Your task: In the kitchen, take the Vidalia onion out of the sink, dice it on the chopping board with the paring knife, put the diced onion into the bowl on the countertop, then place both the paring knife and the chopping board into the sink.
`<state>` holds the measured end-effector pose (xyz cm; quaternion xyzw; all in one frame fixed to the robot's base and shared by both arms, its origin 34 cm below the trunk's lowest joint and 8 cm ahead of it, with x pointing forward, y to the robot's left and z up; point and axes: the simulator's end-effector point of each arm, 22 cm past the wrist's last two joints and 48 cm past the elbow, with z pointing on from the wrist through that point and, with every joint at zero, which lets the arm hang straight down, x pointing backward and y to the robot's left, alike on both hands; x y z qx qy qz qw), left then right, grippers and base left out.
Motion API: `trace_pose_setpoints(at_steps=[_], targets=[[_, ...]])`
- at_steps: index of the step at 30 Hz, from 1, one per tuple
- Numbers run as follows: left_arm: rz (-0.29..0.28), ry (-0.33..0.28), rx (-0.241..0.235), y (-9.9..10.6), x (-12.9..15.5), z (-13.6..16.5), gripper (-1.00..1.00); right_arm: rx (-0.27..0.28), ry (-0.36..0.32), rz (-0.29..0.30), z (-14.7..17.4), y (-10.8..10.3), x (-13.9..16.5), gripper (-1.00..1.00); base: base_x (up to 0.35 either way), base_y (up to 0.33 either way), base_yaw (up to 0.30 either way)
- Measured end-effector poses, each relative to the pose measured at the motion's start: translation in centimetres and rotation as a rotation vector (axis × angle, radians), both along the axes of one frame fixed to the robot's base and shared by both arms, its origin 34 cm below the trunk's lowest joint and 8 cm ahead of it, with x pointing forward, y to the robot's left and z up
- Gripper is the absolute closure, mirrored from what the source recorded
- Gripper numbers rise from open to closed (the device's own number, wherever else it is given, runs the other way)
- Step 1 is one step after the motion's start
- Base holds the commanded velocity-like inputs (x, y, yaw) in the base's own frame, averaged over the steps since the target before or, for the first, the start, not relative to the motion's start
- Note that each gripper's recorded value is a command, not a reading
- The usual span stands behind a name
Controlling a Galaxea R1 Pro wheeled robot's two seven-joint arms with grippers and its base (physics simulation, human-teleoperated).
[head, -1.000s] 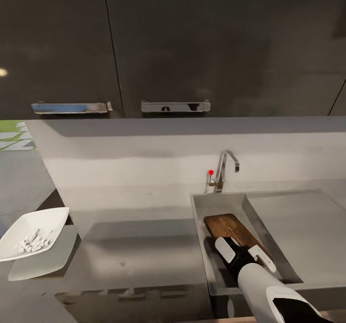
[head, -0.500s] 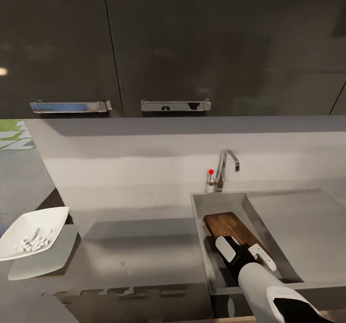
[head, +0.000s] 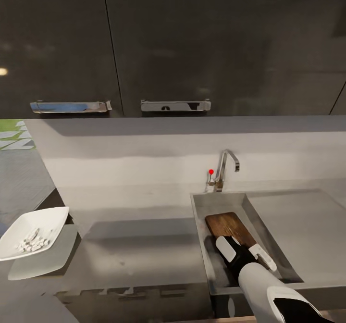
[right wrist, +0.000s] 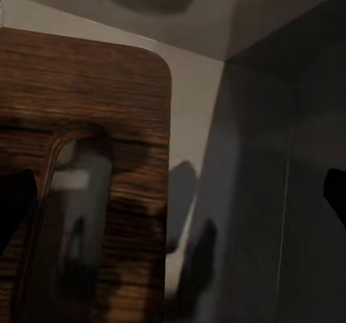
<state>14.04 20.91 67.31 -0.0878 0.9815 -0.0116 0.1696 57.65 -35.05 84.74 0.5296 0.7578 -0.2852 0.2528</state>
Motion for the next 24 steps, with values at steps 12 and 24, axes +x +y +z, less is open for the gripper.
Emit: trace_pose_setpoints(at_steps=[12, 24], targets=[[-0.001, 0.001, -0.002, -0.1, -0.1, 0.0, -1.00, 0.001, -0.216, 0.051, 9.2, 0.6, 7.9, -1.00, 0.000, 0.000, 0.000], [-0.001, 0.003, -0.002, -0.2, -0.1, 0.0, -1.00, -0.042, -0.413, 0.442, 25.4, 6.8, 14.9, -1.00, -0.046, 0.023, 0.000]])
